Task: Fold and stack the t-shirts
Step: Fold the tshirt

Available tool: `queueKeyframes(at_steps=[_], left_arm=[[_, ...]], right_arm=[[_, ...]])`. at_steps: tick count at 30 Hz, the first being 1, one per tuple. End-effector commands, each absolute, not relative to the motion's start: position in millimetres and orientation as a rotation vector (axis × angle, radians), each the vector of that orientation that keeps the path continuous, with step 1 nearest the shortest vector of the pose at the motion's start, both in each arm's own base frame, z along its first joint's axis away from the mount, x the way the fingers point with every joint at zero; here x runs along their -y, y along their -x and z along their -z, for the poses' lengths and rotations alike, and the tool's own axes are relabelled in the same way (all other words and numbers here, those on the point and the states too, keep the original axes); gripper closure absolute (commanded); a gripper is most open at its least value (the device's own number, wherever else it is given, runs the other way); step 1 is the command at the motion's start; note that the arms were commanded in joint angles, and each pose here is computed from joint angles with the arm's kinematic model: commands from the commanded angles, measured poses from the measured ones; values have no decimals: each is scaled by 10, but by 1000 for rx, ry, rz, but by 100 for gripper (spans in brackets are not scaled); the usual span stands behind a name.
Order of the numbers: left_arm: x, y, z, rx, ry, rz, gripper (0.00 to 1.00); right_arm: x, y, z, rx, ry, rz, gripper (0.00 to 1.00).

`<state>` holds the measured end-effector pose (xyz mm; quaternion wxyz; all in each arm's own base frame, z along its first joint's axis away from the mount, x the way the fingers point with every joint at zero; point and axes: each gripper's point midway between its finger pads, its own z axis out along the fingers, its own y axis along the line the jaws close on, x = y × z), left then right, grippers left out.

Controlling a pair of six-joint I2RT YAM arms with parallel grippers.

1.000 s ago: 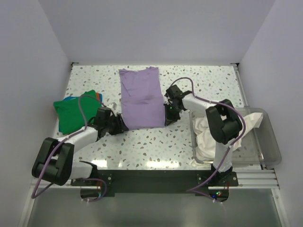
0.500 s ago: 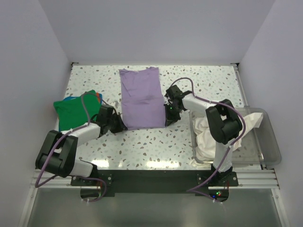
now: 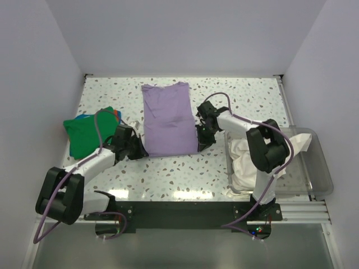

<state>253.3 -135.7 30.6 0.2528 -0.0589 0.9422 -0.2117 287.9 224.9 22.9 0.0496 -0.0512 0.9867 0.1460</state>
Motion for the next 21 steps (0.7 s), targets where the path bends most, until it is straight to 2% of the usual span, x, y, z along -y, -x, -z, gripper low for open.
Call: queueKeyframes(at_steps=[1,11,16,21], left_arm=[[1358,-2476,-441,-2569,96,577,100],[1414,-2041,-716,-2662,60,665,100],[1408,-1847,-939,-2679,114,699,100],[1560,-1509,-1150,-2695,215,869,100]], right_arm=[[-2116,-2806,-499,-2983,174,-383,100],[-1920,-2510,-960,-2959,181,-374,100],[-1812,-2207,-1181,-2963,177,-365,100],[-1699,-1820,-1310,-3003,143,-347,100]])
